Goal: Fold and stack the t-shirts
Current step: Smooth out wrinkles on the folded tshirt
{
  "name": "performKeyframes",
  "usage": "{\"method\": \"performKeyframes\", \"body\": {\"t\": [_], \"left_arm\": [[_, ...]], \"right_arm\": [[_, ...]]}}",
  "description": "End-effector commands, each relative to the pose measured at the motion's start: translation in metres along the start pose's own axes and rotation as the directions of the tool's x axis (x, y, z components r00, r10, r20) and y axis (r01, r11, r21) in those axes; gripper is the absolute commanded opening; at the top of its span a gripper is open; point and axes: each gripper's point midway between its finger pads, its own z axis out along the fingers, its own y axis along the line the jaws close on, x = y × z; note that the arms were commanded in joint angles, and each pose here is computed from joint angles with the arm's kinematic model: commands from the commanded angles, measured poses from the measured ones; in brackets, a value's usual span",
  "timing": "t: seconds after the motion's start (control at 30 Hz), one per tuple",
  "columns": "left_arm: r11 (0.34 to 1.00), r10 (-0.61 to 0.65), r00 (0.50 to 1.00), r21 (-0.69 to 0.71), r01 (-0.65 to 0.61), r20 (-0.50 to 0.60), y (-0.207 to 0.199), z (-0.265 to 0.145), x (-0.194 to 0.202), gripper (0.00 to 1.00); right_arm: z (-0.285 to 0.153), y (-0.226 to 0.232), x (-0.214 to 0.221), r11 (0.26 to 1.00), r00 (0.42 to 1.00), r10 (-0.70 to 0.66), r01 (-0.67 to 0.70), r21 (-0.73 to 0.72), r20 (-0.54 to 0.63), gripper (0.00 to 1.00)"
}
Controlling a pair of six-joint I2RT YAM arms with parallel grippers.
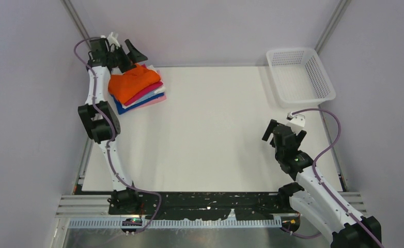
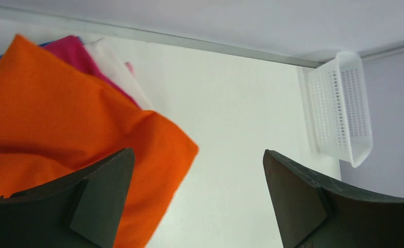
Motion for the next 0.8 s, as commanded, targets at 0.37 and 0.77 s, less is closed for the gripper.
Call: {"method": "performKeyframes", "body": {"t": [0.37,0.77], "left_arm": [[0.996,-0.037,0.991,0.082,0.048,-0.130,-0.037,0.034,0.048,0.99],[0.995,-0.082,0.965,0.027,0.092,-0.250,-0.032,0.034,0.120,0.99]], "right_arm": [[-0.005,0.004,-0.021,0.999,0.997,0.045,-0.043,-0.021,0.060,0.95],[-0.005,0.007,-0.019,0.998,0.997,0.055,-0.054,-0.037,0.050,0.95]]}}
